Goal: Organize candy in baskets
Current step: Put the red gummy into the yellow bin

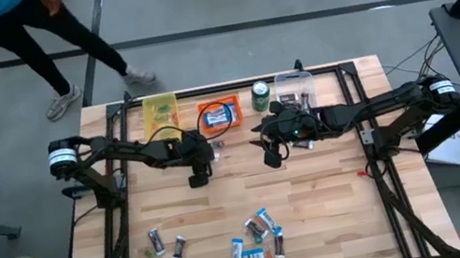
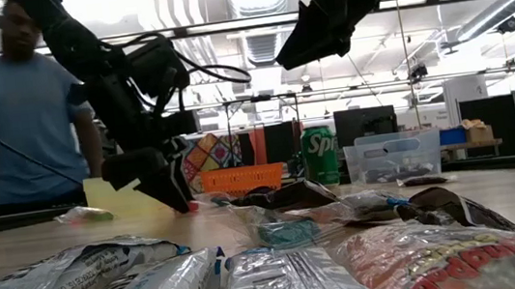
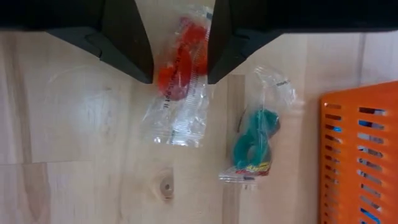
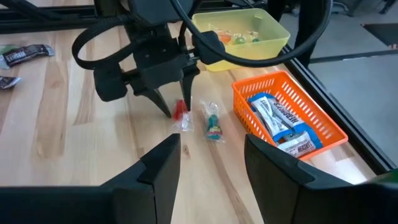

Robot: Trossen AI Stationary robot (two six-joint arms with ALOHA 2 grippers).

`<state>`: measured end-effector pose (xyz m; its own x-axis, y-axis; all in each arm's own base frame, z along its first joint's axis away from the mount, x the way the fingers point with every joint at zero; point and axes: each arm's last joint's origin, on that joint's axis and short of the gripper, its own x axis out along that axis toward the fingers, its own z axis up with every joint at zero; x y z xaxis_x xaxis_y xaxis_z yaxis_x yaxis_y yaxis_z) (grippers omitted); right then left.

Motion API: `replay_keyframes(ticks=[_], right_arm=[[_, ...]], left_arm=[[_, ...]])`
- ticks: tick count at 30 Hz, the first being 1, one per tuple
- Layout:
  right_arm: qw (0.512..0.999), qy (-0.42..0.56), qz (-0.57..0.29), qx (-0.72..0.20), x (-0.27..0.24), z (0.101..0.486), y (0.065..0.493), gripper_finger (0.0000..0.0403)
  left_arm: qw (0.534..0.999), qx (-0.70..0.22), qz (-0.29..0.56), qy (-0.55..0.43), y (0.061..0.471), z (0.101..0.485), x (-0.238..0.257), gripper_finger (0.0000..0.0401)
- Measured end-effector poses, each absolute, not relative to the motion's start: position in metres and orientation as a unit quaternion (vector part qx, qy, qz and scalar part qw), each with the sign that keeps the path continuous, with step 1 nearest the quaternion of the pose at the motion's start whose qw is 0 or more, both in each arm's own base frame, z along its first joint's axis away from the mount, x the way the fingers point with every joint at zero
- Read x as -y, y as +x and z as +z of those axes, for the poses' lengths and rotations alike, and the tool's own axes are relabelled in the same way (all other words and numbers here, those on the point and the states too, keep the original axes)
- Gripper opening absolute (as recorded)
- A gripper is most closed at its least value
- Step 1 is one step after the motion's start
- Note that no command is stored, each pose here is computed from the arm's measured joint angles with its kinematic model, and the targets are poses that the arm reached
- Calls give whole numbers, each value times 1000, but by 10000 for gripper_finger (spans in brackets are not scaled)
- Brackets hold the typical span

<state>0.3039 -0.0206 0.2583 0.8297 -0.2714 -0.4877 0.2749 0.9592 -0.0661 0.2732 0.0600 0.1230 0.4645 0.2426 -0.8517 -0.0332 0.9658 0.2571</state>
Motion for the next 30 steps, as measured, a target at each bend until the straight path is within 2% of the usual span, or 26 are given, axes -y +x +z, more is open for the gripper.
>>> replay_keyframes(ticks=[11, 19, 21, 25, 30], right_arm=[[955, 12, -143, -260, 19, 254, 304, 163], [956, 23, -140, -257, 15, 254, 305, 161], [956, 24, -141, -257, 15, 254, 305, 160], [956, 33, -141, -255, 14, 254, 305, 160], [955, 52, -145, -252, 13, 254, 305, 161]], left_arm=[[857, -505, 75, 67, 269, 131, -58, 13], [863, -500, 74, 23, 254, 174, -53, 8], [864, -490, 111, 30, 249, 190, -58, 8], [841, -476, 255, 34, 231, 218, -77, 8], [803, -440, 398, -57, 204, 234, -116, 8]])
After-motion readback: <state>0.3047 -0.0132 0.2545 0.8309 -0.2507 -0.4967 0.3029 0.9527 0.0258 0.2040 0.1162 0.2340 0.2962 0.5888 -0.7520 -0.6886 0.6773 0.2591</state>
